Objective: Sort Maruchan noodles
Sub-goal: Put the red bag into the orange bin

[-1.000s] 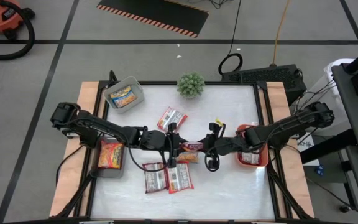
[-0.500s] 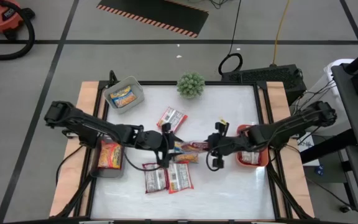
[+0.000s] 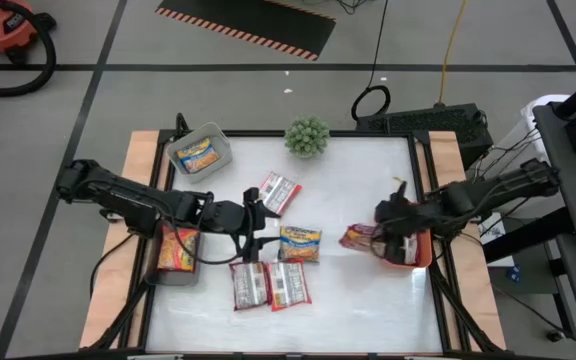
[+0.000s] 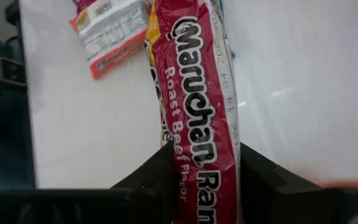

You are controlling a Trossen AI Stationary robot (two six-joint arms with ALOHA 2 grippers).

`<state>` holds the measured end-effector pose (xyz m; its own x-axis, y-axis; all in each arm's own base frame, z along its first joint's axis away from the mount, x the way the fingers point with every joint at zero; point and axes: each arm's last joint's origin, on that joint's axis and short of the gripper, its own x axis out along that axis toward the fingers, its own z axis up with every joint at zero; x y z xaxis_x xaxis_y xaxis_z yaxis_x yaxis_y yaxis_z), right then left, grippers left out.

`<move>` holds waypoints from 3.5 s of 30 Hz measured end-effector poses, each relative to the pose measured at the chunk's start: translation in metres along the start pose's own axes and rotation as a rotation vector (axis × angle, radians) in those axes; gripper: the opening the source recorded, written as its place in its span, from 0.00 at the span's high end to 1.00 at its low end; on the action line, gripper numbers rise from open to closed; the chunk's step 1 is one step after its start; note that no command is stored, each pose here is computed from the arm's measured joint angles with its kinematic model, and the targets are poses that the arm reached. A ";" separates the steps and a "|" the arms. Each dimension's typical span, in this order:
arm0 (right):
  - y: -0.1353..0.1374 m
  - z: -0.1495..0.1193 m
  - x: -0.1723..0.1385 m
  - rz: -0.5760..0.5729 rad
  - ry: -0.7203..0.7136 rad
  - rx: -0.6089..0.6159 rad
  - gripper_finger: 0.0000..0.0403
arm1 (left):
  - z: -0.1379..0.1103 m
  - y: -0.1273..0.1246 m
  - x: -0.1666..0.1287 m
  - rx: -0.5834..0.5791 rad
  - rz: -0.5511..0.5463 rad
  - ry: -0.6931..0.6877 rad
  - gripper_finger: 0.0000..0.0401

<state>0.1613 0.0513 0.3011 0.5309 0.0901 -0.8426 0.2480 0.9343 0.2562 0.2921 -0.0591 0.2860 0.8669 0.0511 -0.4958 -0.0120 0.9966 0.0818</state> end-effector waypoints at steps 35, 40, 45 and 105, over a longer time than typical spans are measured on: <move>-0.045 -0.075 0.017 -0.054 0.379 0.233 0.72 | -0.004 -0.001 0.004 -0.001 0.003 0.037 0.32; -0.048 -0.080 0.022 -0.088 0.398 0.247 0.72 | -0.004 -0.001 0.004 -0.001 0.003 0.037 0.32; -0.050 -0.080 0.022 -0.117 0.376 0.219 0.72 | -0.004 -0.001 0.004 -0.001 0.003 0.037 0.32; -0.045 -0.066 0.063 -0.677 0.483 0.251 0.99 | -0.005 -0.001 0.004 -0.005 0.001 0.038 0.32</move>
<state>0.1304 0.0373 0.2053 -0.1834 -0.2682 -0.9457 0.5879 0.7411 -0.3242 0.2934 -0.0597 0.2799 0.8476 0.0545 -0.5279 -0.0153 0.9968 0.0784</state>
